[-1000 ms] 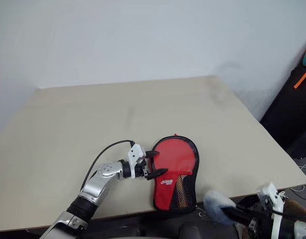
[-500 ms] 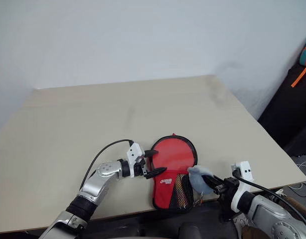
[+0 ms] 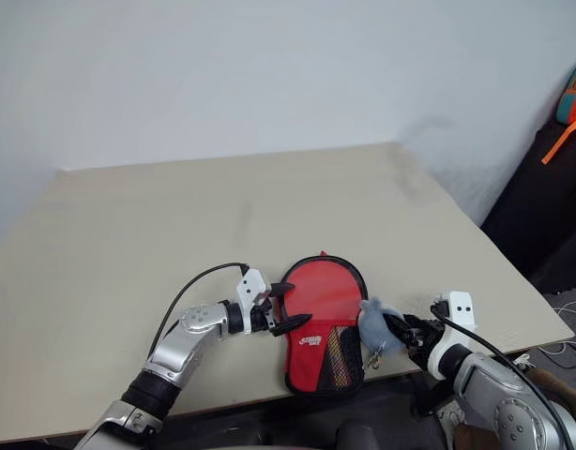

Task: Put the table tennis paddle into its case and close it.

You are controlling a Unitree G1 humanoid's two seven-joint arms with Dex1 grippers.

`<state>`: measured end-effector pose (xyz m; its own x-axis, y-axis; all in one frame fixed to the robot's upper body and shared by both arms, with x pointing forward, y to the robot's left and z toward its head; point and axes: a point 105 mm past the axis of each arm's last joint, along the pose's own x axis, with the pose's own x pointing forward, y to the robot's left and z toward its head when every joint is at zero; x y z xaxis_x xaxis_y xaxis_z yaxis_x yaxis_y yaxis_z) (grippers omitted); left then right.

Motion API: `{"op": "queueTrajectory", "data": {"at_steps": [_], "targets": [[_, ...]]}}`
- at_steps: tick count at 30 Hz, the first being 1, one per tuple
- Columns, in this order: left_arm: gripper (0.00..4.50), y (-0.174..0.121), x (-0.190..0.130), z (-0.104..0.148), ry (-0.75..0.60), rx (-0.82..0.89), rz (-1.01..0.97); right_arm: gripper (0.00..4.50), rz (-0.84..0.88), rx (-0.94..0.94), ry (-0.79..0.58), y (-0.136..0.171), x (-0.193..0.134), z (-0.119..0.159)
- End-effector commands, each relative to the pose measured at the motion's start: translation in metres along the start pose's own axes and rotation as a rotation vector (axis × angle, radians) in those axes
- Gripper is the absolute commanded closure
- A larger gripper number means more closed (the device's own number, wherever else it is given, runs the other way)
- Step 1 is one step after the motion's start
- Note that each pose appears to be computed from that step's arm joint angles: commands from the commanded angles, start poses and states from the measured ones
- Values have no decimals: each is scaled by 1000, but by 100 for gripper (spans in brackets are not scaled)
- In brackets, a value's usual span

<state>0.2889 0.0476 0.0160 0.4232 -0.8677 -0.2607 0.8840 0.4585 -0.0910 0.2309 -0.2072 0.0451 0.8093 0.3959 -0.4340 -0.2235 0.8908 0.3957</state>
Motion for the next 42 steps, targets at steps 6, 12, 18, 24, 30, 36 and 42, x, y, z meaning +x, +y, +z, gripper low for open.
{"op": "queueTrajectory", "data": {"at_steps": [6,12,18,24,30,36,42], "targets": [[0,5,-15,-50,194,-100,61,131,6,4,-335,0,-11,47],[0,6,-17,-49,171,-126,62,131,130,100,-507,19,-13,70],[0,23,-24,-26,55,-201,90,131,211,135,-559,32,-9,78],[0,35,-56,48,-80,-193,29,131,325,154,-605,38,-11,98],[0,20,-110,72,-16,-105,-52,131,528,67,-586,57,-16,113],[0,18,-152,67,68,-80,35,131,637,5,-542,70,-9,126],[0,1,-182,40,194,-79,105,131,681,-43,-523,75,4,134]]}}
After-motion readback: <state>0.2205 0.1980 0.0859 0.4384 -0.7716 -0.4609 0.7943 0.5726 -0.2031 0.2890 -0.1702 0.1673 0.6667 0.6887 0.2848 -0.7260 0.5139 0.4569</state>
